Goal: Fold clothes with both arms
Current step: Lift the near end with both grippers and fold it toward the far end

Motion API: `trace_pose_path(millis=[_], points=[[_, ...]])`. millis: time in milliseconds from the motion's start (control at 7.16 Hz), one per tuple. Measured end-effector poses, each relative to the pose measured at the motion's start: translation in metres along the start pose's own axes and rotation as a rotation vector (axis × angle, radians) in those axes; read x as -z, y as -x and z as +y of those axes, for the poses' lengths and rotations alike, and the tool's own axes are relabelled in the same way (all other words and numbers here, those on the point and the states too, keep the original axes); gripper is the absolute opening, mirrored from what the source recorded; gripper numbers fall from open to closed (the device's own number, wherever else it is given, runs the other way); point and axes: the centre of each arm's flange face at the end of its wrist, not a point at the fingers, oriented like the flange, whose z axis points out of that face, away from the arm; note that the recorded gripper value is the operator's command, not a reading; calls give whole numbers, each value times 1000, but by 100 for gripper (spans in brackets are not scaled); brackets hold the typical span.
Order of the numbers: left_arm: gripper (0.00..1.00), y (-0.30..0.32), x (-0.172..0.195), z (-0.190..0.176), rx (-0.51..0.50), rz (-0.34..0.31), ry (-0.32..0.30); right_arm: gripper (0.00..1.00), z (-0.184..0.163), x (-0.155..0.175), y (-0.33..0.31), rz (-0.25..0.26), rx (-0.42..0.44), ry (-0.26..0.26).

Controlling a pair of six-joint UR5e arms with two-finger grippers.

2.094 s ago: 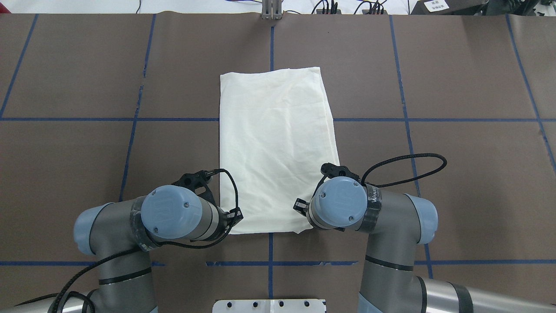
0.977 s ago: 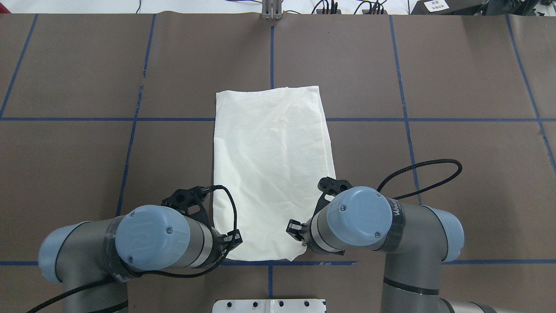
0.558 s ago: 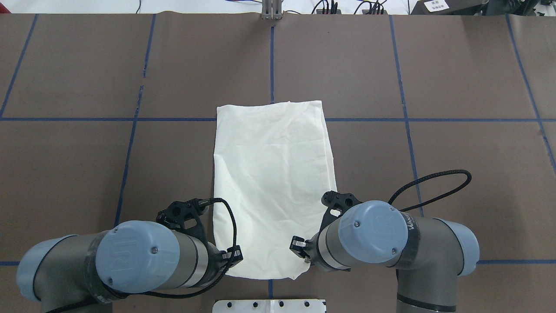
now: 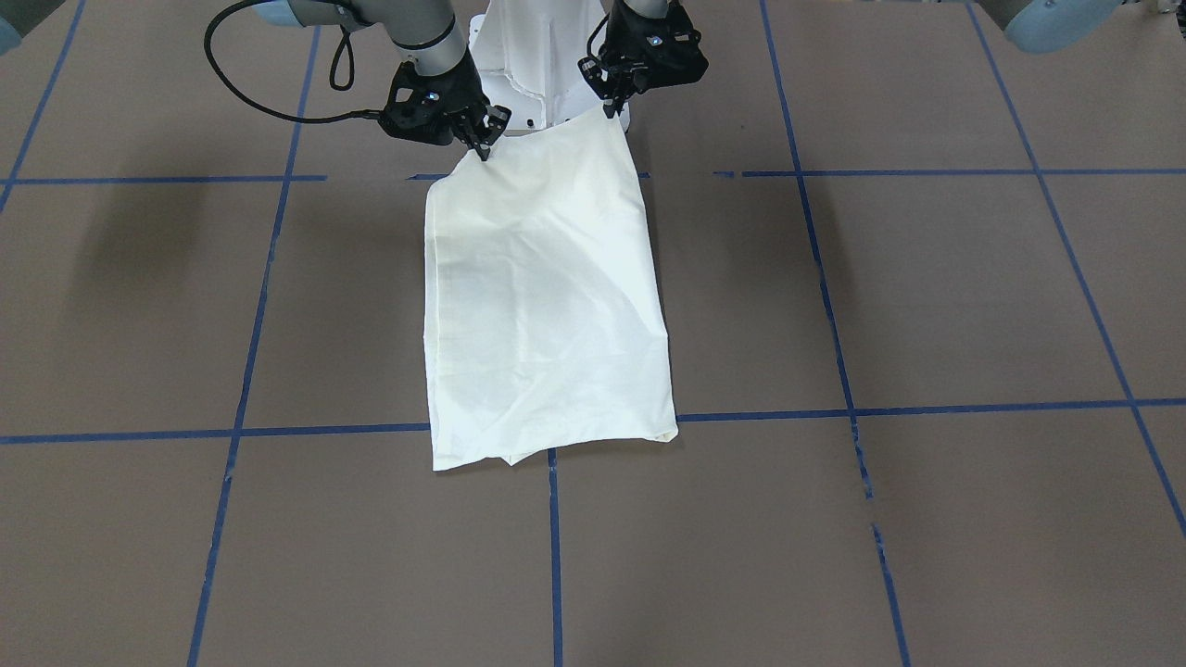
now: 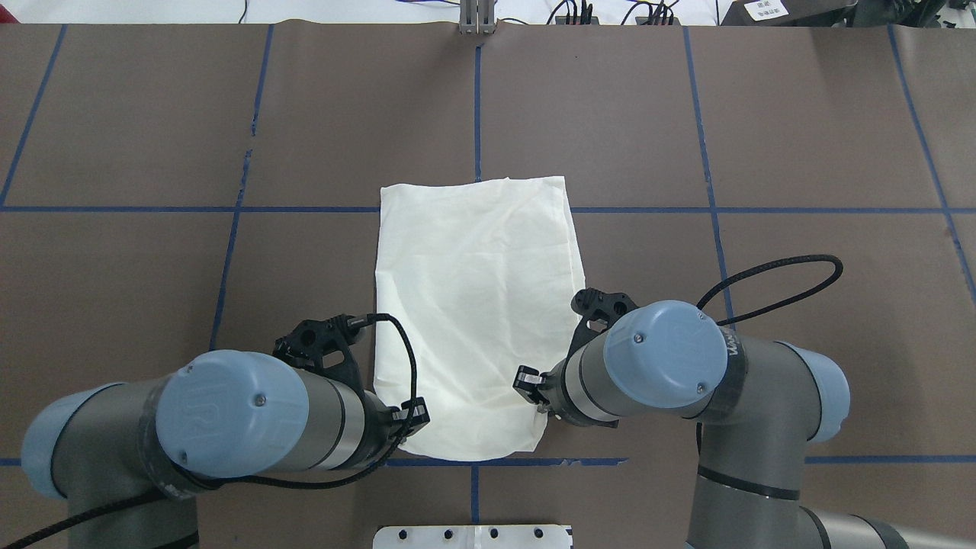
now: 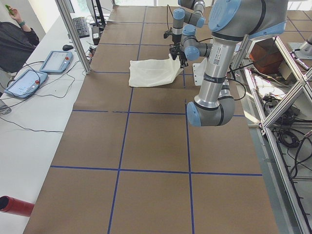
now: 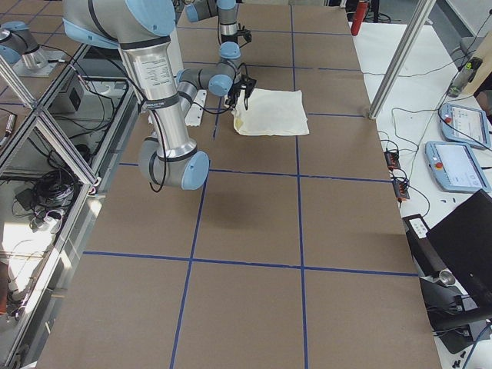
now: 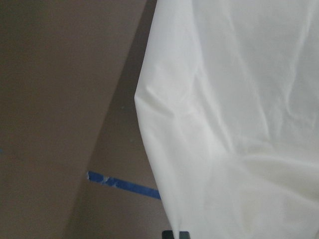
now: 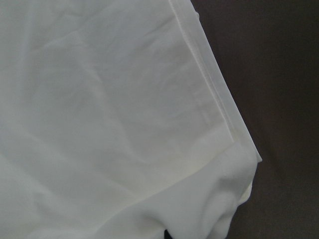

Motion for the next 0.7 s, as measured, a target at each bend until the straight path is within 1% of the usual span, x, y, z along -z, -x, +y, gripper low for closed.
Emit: trace_pose_path(millis=[140, 279, 698], points=[[0, -4, 2, -30, -3, 4, -45, 0, -25, -2, 12, 5, -13, -14], [0, -14, -5, -59, 9, 9, -84, 0, -48, -5, 26, 12, -31, -26], [0, -29, -46, -130, 50, 32, -159, 0, -113, -13, 68, 37, -97, -46]])
